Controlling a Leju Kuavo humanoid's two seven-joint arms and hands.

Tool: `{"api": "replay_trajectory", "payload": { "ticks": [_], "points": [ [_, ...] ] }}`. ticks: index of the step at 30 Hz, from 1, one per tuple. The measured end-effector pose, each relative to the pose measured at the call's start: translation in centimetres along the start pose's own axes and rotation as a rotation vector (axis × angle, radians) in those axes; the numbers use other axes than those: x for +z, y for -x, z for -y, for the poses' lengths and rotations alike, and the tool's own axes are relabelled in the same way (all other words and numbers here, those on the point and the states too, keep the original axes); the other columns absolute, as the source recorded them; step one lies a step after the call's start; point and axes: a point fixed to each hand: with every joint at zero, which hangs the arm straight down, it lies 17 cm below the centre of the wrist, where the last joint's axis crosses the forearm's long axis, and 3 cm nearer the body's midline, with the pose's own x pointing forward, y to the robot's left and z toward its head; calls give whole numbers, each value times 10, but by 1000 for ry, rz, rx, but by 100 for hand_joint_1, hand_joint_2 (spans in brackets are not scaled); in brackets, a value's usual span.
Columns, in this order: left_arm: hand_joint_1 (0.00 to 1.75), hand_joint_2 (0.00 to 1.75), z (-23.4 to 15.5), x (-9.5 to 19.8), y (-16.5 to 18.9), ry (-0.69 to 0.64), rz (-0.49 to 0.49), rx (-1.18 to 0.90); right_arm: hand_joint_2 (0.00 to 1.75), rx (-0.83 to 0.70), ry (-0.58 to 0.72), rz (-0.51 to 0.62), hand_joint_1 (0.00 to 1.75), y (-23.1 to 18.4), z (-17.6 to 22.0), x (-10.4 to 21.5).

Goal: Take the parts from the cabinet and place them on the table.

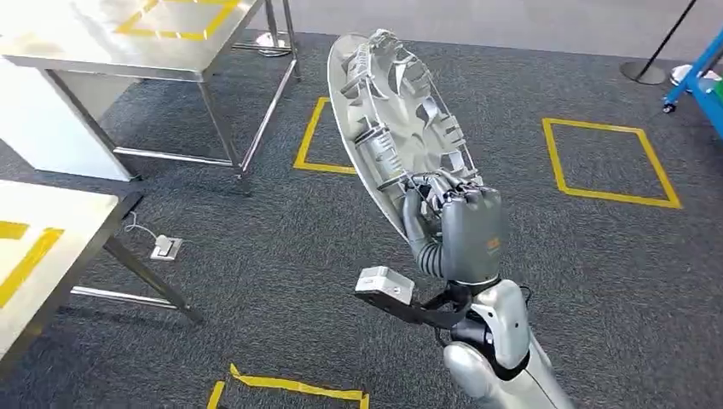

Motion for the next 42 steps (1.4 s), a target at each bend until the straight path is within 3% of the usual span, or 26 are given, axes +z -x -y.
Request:
{"api": "replay_trajectory", "payload": {
  "ticks": [16, 42],
  "points": [
    [0, 175, 4, 1, -3, 9, 22, -1, 175, 35, -25, -7, 175, 14, -3, 19],
    [0, 175, 1, 0, -5, 7, 20, 1, 175, 50, -5, -16, 175, 23, 5, 14]
  ]
}}
